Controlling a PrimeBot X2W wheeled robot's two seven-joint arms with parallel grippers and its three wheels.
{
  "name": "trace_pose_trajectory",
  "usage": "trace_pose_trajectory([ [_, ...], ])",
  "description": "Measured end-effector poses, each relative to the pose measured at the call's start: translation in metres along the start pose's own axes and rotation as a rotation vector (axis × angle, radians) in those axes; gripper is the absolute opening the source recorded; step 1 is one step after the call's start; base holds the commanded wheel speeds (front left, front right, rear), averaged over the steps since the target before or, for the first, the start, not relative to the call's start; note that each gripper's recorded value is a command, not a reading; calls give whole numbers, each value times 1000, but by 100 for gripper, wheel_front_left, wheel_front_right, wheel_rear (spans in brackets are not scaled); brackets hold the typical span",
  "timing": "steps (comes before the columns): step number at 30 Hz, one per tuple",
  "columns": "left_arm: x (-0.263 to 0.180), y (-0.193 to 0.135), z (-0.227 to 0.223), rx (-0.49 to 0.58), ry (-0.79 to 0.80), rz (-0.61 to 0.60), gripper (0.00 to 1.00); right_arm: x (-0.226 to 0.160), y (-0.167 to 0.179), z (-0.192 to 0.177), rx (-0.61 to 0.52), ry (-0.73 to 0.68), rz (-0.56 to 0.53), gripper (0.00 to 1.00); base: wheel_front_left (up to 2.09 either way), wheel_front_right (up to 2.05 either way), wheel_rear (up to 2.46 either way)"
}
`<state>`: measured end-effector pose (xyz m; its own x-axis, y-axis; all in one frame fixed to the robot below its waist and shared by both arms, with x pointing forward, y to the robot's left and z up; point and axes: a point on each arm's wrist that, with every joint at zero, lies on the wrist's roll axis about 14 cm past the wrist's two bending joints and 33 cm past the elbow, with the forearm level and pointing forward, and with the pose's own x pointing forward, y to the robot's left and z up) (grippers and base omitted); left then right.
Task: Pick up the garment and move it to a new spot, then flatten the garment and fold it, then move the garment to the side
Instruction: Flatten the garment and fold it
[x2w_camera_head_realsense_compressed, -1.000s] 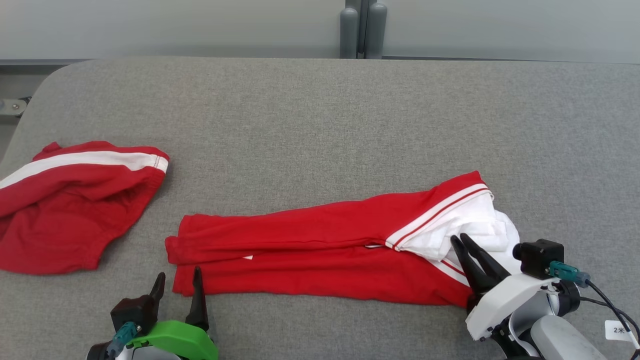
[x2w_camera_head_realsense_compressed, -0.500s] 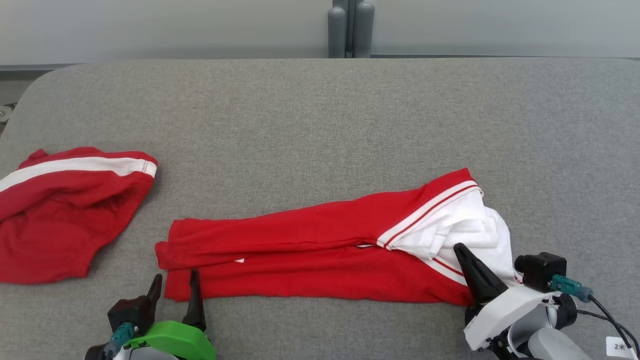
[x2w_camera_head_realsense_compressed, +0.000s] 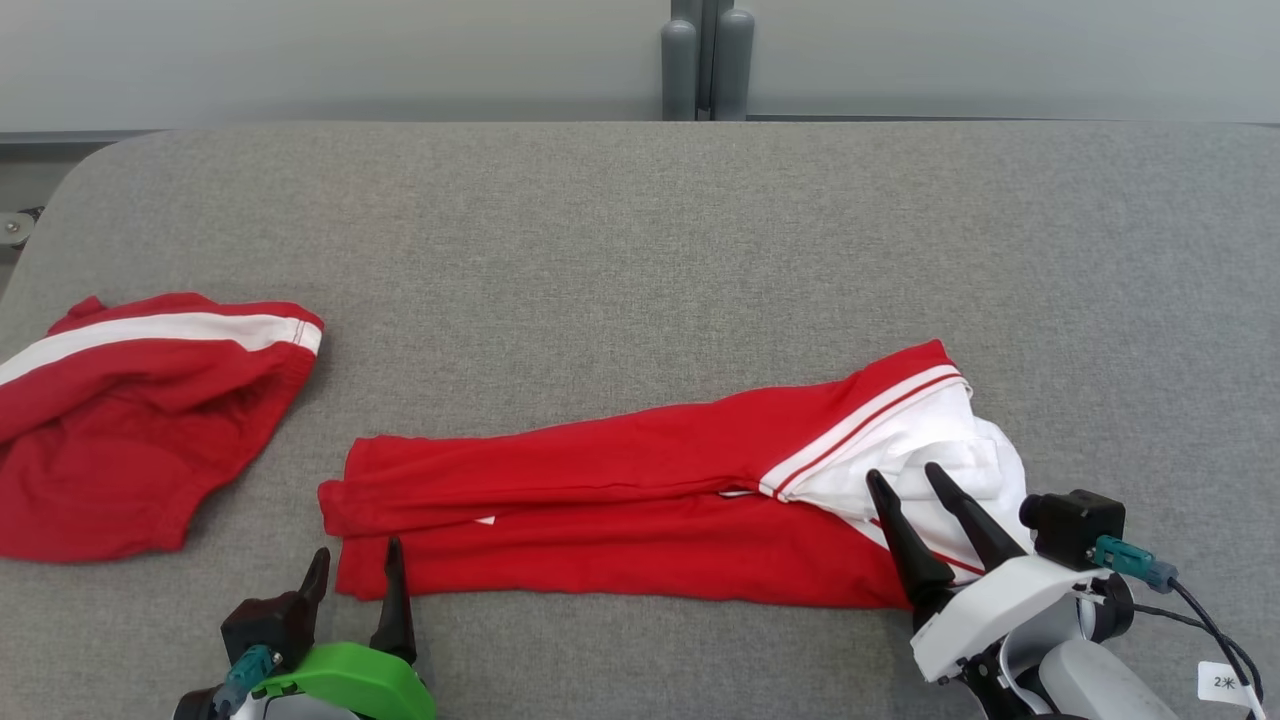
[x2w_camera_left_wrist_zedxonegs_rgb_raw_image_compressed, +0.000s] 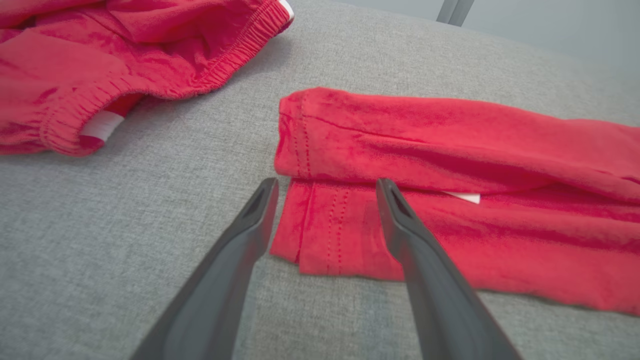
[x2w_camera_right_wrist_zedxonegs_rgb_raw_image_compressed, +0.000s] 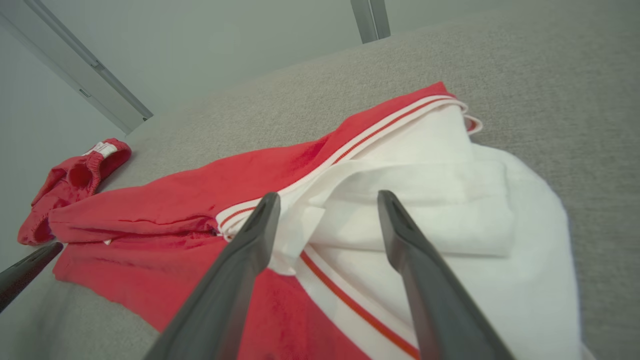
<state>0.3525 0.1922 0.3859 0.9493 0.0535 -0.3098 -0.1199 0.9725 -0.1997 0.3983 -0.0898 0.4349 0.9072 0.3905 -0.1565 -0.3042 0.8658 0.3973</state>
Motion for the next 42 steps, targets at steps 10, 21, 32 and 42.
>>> trace_pose_trajectory([
  [10, -2, 5, -2, -2, 5, 14, 100, 7, 2, -6, 3, 18, 3, 36, 0, 0, 0],
  [21, 0, 4, -5, -4, 15, 13, 100, 9, -3, -14, 4, 40, -11, 0, 0, 0, 0],
  [32, -2, -4, 2, 15, -10, -16, 100, -27, 3, -21, 59, 13, -32, 0, 0, 0, 0],
  [42, -1, -21, 5, 40, -20, -77, 100, -76, -5, -39, 133, 12, -125, 100, 0, 0, 0],
])
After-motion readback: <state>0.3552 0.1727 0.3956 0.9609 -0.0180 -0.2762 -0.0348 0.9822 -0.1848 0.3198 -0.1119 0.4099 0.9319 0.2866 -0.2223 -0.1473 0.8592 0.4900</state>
